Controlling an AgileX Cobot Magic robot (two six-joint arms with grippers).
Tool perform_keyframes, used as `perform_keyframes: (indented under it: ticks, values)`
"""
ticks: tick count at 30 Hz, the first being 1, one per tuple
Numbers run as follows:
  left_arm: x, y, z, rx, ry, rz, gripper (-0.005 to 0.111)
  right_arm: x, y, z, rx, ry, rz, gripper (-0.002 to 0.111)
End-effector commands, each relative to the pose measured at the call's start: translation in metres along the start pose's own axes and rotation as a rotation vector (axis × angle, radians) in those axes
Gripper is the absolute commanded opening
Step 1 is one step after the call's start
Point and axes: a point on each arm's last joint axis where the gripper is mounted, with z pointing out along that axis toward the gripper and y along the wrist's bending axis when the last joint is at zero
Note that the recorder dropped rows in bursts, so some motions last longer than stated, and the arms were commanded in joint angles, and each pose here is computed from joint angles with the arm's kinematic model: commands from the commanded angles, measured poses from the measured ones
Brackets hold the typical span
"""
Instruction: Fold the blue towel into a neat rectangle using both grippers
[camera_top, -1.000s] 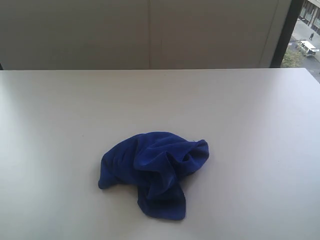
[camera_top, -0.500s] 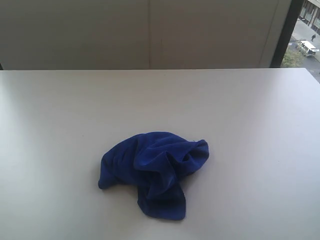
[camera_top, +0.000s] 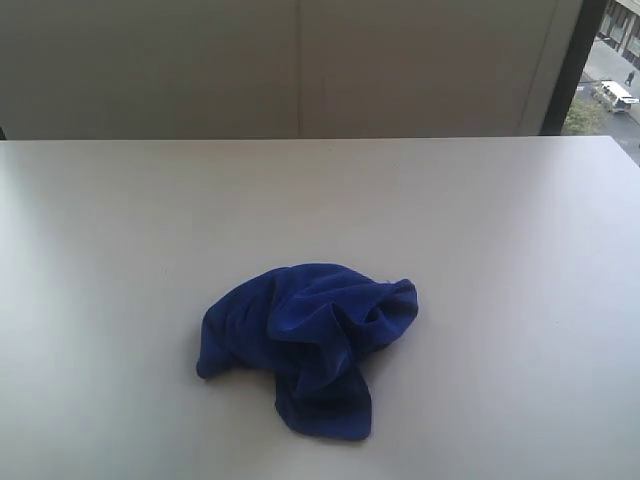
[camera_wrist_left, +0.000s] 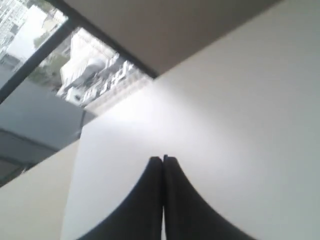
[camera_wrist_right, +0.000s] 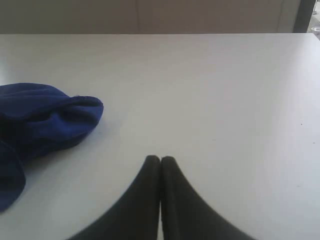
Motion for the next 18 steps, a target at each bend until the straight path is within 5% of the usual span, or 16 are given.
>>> perform_keyframes:
  ticks: [1, 5, 9, 18]
  values:
    - [0.028, -0.008, 0.016, 0.008, 0.337, 0.220, 0.000, -0.001, 0.000, 0.000, 0.002, -0.016, 0.004, 0.000]
    - [0.011, -0.040, 0.016, 0.338, 0.408, 0.198, 0.000, -0.001, 0.000, 0.000, 0.002, -0.016, 0.004, 0.000]
    - [-0.032, -0.094, -0.013, 0.766, 0.366, 0.317, 0.000, -0.001, 0.000, 0.000, 0.002, -0.016, 0.004, 0.000]
    - [-0.094, -0.206, -0.104, 1.180, 0.140, 0.446, 0.000, -0.001, 0.000, 0.000, 0.002, -0.016, 0.004, 0.000]
